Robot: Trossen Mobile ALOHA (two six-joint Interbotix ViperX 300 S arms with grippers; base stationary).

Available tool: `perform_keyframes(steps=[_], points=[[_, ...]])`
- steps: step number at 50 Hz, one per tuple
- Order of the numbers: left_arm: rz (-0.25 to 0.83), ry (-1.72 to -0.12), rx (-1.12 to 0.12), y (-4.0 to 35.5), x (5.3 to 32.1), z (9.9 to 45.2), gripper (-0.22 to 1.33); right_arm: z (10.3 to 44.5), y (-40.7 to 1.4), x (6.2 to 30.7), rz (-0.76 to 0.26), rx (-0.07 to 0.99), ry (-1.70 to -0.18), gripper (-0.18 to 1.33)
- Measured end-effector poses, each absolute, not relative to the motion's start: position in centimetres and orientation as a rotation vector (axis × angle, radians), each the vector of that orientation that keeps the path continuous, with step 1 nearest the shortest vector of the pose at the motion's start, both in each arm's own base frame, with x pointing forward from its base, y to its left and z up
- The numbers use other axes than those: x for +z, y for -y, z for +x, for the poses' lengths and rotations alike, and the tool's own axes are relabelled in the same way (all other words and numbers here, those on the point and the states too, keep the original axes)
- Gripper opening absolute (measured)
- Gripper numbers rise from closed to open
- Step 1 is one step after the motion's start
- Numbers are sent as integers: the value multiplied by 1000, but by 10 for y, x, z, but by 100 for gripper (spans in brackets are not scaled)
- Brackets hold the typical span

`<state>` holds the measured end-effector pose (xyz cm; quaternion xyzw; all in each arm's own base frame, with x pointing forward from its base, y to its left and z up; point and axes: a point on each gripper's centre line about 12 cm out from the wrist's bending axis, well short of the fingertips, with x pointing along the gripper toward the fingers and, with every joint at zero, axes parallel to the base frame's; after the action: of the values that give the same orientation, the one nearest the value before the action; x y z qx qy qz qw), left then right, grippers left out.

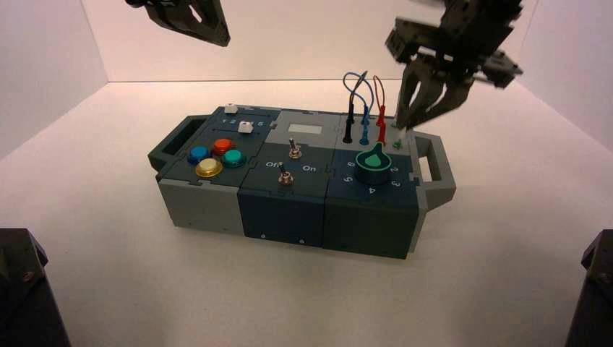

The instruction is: Insert the white wire.

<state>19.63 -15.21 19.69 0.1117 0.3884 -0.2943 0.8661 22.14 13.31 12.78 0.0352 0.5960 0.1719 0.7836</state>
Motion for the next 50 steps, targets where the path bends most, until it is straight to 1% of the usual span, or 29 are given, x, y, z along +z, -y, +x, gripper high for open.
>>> perform_keyframes(steps=[12, 29, 50], points=[[241, -834, -614, 153, 194, 198, -16, 223, -131, 135, 55, 381, -1232, -3], [244, -840, -614, 155, 193, 199, -16, 224, -129, 131, 40, 374, -1203, -3], [246, -841, -614, 155, 193, 200, -16, 226, -129, 127, 34, 369, -1202, -3]])
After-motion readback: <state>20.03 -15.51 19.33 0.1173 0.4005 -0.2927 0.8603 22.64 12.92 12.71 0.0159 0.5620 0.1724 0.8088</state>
